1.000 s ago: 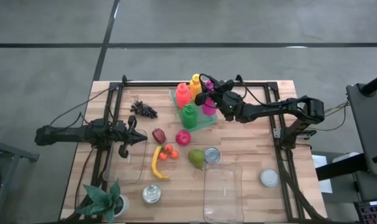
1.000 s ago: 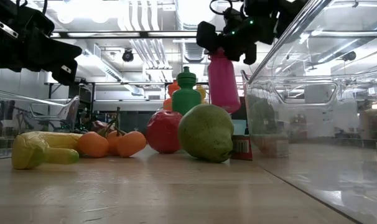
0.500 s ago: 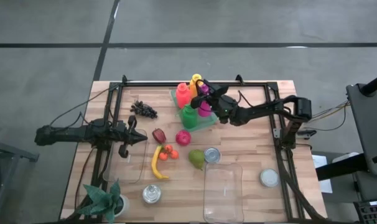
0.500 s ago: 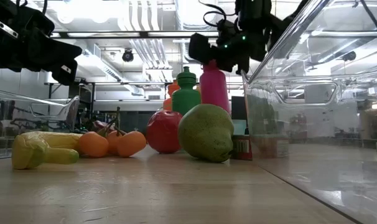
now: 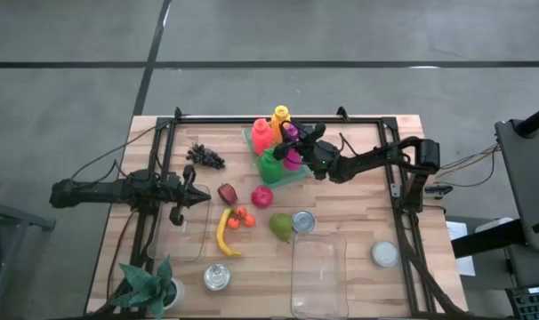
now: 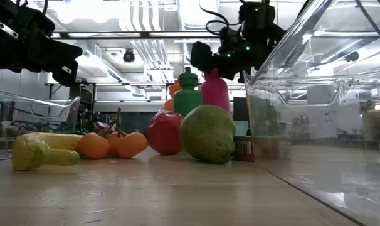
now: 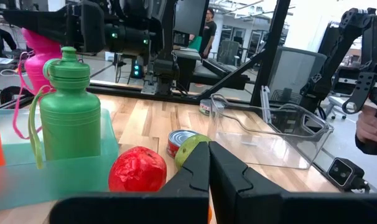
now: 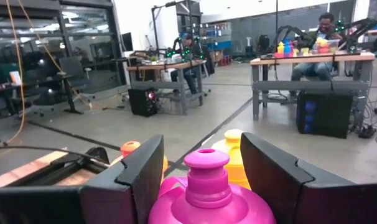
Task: Pick & Place Food Item
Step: Put the pink water bottle into the green bin, then put the green pear into the bottom transparent bin
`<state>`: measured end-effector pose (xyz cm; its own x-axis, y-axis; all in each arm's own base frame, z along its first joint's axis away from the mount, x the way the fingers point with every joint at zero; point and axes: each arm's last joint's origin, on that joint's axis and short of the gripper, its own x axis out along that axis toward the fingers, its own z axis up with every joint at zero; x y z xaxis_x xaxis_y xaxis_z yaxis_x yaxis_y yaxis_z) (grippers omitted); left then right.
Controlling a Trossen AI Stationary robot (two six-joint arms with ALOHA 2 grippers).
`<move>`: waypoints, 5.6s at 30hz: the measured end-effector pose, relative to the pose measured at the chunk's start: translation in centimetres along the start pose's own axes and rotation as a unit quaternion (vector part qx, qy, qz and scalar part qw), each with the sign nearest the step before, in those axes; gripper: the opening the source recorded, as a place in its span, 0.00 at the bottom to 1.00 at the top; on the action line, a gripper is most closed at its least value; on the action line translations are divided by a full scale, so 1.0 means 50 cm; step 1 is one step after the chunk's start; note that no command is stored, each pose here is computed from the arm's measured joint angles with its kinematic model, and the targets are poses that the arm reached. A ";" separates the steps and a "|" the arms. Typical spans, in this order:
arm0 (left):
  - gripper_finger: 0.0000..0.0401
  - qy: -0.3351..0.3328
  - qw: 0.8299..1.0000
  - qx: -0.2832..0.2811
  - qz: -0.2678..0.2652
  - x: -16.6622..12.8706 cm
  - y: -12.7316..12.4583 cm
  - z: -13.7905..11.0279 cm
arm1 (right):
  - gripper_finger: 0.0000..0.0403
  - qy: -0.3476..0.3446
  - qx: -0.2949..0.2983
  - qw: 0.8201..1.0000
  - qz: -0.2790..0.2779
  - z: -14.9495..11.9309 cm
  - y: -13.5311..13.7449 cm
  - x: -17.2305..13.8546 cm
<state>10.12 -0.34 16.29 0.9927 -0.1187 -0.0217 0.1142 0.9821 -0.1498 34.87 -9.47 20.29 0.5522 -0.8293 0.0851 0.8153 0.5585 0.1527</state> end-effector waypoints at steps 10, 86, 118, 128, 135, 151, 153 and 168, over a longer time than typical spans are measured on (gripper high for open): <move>0.00 0.000 1.000 0.000 0.000 0.000 0.000 0.000 | 0.49 0.004 -0.012 0.998 0.067 -0.023 -0.014 -0.023; 0.00 0.000 1.000 0.000 0.000 0.000 0.000 0.000 | 0.20 0.010 -0.017 0.992 0.123 -0.013 -0.029 -0.063; 0.00 0.000 1.000 0.000 0.000 0.000 0.000 0.000 | 0.20 0.006 -0.007 0.990 0.140 0.186 -0.061 -0.140; 0.00 0.000 1.000 0.000 0.000 0.000 0.000 0.000 | 0.20 0.111 0.059 0.985 0.120 0.239 -0.115 -0.191; 0.00 0.000 1.000 0.000 0.000 0.000 0.000 0.000 | 0.20 0.183 0.132 0.970 0.089 0.242 -0.138 -0.213; 0.00 0.000 1.000 0.000 0.000 0.000 0.000 0.000 | 0.20 0.300 0.062 0.950 0.060 0.317 -0.152 -0.233; 0.00 0.000 1.000 0.000 0.000 0.000 0.000 0.000 | 0.20 0.305 0.060 0.949 0.058 0.317 -0.153 -0.234; 0.00 0.000 1.000 0.000 0.000 0.000 0.000 0.000 | 0.55 0.352 0.093 0.926 0.097 0.312 -0.150 -0.240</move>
<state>10.12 -0.34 16.30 0.9927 -0.1185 -0.0212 0.1141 0.9821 -0.1498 19.42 -3.93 33.47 0.7146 -0.4618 -0.5255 0.6816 0.6286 0.3744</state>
